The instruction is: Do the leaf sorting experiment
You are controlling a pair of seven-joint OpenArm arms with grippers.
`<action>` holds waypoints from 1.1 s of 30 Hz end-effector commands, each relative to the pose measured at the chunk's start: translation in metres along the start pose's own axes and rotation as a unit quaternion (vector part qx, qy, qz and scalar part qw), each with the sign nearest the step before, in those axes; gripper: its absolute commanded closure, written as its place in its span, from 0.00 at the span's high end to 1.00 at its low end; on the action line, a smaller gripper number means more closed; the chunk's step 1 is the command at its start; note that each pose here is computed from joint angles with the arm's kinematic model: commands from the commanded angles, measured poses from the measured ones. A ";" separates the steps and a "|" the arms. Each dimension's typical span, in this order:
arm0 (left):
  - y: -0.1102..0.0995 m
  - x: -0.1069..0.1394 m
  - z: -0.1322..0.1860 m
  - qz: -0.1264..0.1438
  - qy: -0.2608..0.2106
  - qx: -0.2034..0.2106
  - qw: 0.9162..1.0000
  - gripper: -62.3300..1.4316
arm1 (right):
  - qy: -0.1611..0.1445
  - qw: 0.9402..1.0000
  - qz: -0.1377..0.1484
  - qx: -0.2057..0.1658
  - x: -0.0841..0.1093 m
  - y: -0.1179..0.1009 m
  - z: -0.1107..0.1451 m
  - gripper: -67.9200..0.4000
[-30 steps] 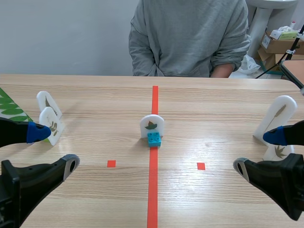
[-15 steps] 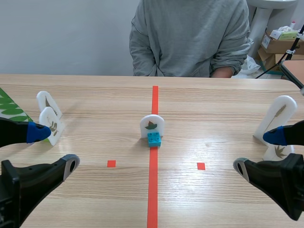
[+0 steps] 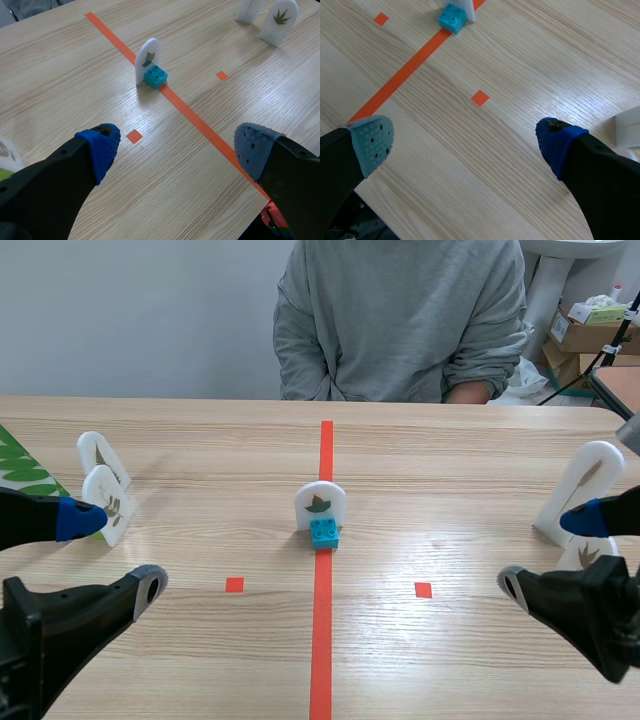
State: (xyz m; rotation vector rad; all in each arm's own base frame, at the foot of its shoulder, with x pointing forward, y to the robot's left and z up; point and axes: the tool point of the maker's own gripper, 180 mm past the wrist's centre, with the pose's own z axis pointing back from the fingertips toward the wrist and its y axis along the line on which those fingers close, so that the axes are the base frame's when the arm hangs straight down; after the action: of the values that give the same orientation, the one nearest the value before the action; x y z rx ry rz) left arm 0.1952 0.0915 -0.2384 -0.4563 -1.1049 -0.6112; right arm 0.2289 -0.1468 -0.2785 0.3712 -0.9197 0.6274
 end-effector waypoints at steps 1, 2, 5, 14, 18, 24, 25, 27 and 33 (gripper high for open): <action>-0.001 0.002 0.001 0.002 -0.006 -0.003 1.000 0.80 | -0.007 1.000 0.013 0.007 0.008 -0.008 -0.007 0.86; -0.001 0.002 0.001 0.002 -0.006 -0.003 1.000 0.80 | -0.003 1.000 0.016 0.007 0.007 -0.012 -0.012 0.86; -0.001 0.001 0.001 -0.002 -0.003 -0.002 1.000 0.80 | 0.009 1.000 0.025 0.012 0.004 -0.022 -0.030 0.86; 0.000 -0.001 0.000 -0.006 0.002 0.002 1.000 0.80 | 0.028 0.994 0.085 0.057 0.027 -0.029 -0.096 0.86; 0.001 -0.002 0.000 -0.004 0.002 0.008 1.000 0.80 | 0.040 0.988 0.124 0.079 0.038 -0.023 -0.124 0.86; 0.002 -0.004 -0.001 -0.003 0.004 0.017 1.000 0.80 | 0.053 0.979 0.161 0.116 0.050 -0.003 -0.162 0.86; 0.002 -0.004 -0.001 -0.003 0.004 0.017 1.000 0.80 | 0.052 0.977 0.167 0.121 0.054 0.001 -0.167 0.86; 0.002 -0.004 -0.001 -0.002 0.003 0.017 1.000 0.80 | 0.050 0.975 0.174 0.131 0.060 0.009 -0.177 0.86; 0.002 -0.004 -0.001 -0.002 0.004 0.017 1.000 0.80 | 0.054 0.970 0.183 0.152 0.071 0.026 -0.202 0.86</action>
State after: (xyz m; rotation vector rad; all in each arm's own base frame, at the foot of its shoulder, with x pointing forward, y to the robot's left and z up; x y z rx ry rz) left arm 0.1954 0.0941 -0.2447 -0.4104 -1.0964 -0.6113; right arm 0.3605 0.0065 -0.3459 0.4403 -0.7537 1.1143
